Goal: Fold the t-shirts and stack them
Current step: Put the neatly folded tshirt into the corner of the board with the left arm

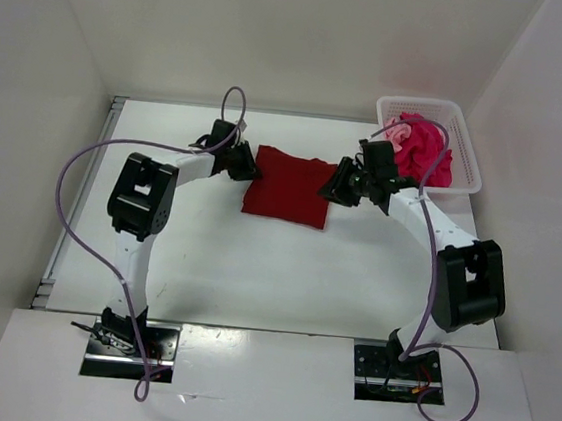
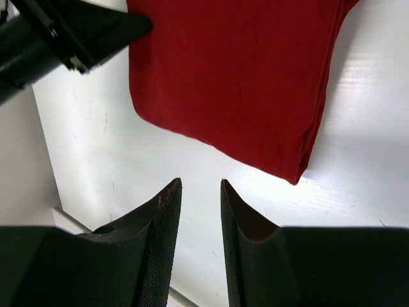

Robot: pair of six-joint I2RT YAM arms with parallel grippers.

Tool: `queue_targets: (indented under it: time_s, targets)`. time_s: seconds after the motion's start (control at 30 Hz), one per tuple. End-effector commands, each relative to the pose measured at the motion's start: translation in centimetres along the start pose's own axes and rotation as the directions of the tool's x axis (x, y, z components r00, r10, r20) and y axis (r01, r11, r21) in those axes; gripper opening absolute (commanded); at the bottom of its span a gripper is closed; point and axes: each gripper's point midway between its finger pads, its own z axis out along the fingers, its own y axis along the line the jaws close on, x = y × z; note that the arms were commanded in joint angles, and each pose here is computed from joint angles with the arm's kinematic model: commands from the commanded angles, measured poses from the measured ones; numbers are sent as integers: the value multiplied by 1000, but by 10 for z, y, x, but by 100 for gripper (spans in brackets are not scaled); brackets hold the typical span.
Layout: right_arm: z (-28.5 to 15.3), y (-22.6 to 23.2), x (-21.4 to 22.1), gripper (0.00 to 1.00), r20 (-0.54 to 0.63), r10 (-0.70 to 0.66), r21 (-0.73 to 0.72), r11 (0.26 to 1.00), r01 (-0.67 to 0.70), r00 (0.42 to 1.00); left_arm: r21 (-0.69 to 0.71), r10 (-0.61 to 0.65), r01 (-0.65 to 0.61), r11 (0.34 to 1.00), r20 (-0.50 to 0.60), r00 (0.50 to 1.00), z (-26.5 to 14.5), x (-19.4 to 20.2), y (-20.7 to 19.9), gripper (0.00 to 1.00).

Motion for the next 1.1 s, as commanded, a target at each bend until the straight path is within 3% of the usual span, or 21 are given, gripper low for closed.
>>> queue_targets:
  time_s: [0.0, 0.13, 0.33, 0.5, 0.7, 0.73, 0.77, 0.8, 0.9, 1.07]
  targets:
    - [-6, 4, 2, 37, 8, 0, -31, 1000, 0, 1000, 2, 29, -29, 1000, -22, 999, 14, 3, -7, 19]
    - [-9, 5, 4, 37, 3, -1, -39, 999, 1, 1000, -64, -47, 49, 997, 41, 998, 11, -23, 15, 5]
    - [-9, -1, 12, 37, -14, 7, -25, 1000, -7, 1000, -167, -145, 184, 969, 224, 964, -50, -97, 94, 1]
    - [-9, -2, 22, 37, -48, 13, -38, 999, -14, 999, -209, -261, 371, 905, 417, 871, -136, -151, 183, 3]
    - [-9, 1, 22, 37, -52, 0, -58, 998, -3, 999, -224, -353, 568, 792, 591, 725, -211, -164, 250, 13]
    - [-9, 1, 22, 37, -51, -9, -58, 998, 6, 999, -218, -377, 609, 763, 615, 693, -220, -156, 252, 16]
    - [-9, 1, 22, 37, -51, -9, -58, 998, 6, 999, -219, -376, 619, 755, 628, 681, -224, -151, 253, 37]
    - [-9, 2, 23, 37, -57, -10, -66, 998, 6, 998, -200, -358, 604, 771, 649, 671, -228, -154, 250, 51]
    - [-10, 3, 24, 41, -63, -10, -74, 997, 6, 998, -183, -377, 627, 757, 661, 649, -235, -139, 245, 78]
    - [-7, 1, 25, 42, -69, -25, -70, 997, 20, 997, -177, -329, 670, 720, 763, 556, -280, -123, 234, 92]
